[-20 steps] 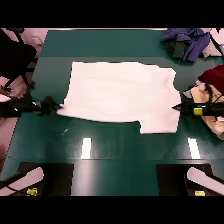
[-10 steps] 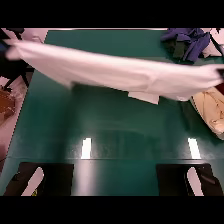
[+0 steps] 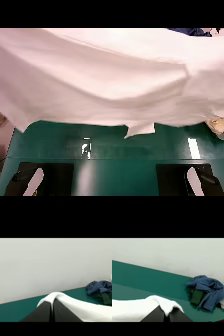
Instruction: Fold the shirts.
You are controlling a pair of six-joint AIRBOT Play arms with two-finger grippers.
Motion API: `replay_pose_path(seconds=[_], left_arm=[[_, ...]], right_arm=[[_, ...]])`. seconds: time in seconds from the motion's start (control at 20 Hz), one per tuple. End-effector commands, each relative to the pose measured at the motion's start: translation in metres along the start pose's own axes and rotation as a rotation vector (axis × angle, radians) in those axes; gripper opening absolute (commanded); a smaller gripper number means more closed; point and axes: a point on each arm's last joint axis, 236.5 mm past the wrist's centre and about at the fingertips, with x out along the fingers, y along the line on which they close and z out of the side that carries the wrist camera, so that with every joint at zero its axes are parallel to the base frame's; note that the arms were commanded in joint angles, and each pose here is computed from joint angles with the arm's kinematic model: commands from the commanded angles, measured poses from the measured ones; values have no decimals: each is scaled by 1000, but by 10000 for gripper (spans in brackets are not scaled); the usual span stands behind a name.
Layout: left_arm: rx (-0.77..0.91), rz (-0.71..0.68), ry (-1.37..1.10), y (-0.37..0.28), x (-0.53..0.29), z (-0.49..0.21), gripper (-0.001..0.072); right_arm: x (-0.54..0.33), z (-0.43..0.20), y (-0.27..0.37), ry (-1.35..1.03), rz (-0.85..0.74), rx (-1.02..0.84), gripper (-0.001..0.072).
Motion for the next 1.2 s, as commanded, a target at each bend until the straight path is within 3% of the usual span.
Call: replay_pose_path(seconds=[0.0, 0.15, 0.3, 0.4, 0.55, 0.7, 0.95, 1.15], left_arm=[[93, 101, 15, 17, -13, 7, 22], [-63, 47, 200, 40, 40, -69, 23], [-312, -41, 388, 67, 112, -193, 23], [-415, -27, 474, 87, 147, -280, 22], [-436, -19, 638, 92, 182, -401, 22], [-456, 39, 696, 104, 212, -473, 22], [-443, 123, 742, 128, 221, -531, 23], [-349, 99, 844, 127, 206, -553, 23]], right_arm=[[-2, 6, -8, 54, -34, 81, 21], [68, -50, -29, 270, 103, 256, 21], [174, -141, -33, 474, 265, 383, 21], [241, -206, -22, 584, 333, 405, 21], [333, -293, -12, 706, 342, 454, 20], [393, -339, -7, 774, 362, 479, 21], [420, -359, -10, 822, 377, 485, 21], [380, -399, -25, 1053, 317, 383, 21]])
